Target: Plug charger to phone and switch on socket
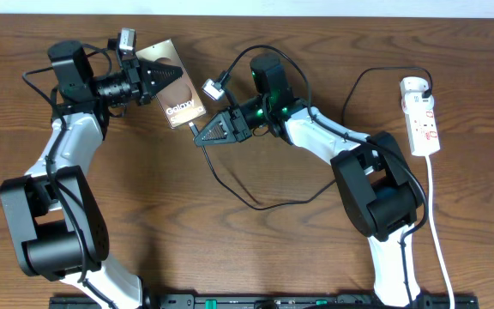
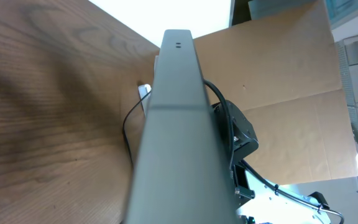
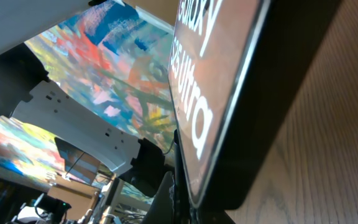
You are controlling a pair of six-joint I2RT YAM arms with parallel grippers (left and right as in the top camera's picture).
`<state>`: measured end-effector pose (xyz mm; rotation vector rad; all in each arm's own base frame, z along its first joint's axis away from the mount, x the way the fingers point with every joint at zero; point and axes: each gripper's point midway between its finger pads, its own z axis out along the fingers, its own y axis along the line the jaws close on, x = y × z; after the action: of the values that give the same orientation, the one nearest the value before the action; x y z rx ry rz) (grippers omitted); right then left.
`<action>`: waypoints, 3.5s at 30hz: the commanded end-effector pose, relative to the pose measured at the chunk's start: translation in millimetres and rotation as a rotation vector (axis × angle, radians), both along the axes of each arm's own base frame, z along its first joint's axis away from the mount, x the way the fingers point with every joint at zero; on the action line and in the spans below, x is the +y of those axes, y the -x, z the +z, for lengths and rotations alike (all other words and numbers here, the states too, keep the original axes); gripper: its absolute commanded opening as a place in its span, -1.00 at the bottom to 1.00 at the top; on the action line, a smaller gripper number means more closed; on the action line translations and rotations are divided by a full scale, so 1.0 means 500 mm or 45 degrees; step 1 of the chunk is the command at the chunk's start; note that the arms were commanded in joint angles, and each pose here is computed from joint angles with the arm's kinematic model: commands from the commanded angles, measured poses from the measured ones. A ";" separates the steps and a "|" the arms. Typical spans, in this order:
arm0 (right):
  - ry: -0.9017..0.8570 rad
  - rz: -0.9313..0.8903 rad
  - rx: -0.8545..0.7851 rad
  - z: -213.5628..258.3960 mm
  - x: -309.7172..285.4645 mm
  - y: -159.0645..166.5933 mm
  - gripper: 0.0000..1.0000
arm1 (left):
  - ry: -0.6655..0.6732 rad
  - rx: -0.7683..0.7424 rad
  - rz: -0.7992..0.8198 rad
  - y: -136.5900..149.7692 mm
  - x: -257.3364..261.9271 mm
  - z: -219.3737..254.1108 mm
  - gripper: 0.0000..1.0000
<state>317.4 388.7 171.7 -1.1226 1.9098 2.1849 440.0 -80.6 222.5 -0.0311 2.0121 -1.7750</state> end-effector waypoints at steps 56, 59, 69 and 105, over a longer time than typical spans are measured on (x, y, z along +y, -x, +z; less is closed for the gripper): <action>0.007 -0.033 -0.003 0.014 0.001 -0.015 -0.98 | 0.005 -0.071 -0.067 0.011 -0.019 0.025 -0.85; 0.007 -0.036 -0.002 0.014 -0.001 -0.017 -0.98 | 0.001 -0.079 -0.063 0.010 -0.018 0.026 -0.85; -0.007 -0.008 0.012 0.021 -0.015 -0.017 -0.98 | 0.001 -0.080 -0.064 0.010 -0.019 0.026 -0.85; 0.004 0.018 0.031 0.011 -0.002 -0.001 -0.98 | 0.004 -0.075 -0.004 -0.001 0.016 0.032 -0.85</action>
<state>320.6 386.6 175.8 -1.0919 1.9429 2.2089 445.0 -68.4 228.2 -0.0315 1.9813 -1.7402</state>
